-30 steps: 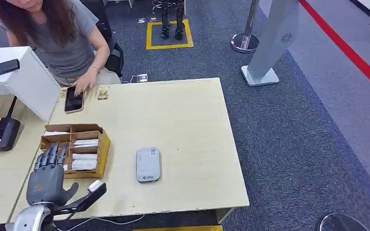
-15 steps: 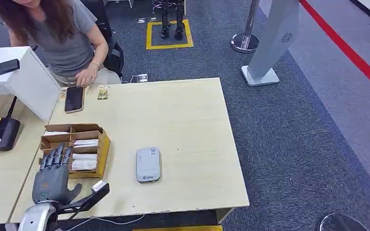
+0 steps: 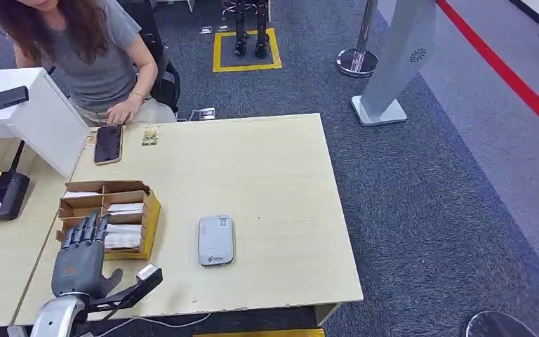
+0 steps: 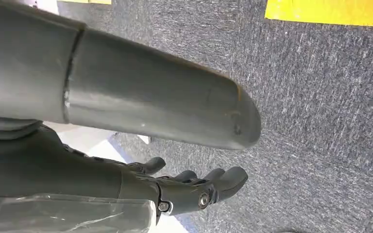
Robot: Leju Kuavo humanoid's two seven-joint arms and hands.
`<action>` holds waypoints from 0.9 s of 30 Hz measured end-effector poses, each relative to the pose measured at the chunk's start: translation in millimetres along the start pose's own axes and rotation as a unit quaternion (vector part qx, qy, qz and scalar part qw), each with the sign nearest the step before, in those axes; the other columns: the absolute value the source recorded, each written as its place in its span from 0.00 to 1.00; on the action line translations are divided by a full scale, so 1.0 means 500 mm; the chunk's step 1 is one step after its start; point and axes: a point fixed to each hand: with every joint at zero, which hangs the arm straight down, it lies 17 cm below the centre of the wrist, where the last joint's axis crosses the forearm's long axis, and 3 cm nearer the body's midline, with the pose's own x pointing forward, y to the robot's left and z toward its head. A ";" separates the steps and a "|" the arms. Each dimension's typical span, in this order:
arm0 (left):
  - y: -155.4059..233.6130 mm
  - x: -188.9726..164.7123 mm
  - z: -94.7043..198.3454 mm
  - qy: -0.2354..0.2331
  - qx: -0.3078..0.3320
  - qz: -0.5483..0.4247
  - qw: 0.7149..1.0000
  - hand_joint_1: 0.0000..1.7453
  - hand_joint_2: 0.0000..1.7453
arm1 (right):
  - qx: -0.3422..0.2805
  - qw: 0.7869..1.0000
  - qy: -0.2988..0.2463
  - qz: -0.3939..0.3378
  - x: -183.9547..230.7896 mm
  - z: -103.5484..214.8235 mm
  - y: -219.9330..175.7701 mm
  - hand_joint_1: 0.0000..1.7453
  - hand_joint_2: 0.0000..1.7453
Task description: Pass the card to the sensor for recognition and then transmit it.
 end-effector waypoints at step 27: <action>-0.002 0.001 -0.001 0.000 -0.001 0.000 1.000 1.00 1.00 | 0.000 1.000 0.000 0.000 0.001 0.000 0.000 0.00 0.00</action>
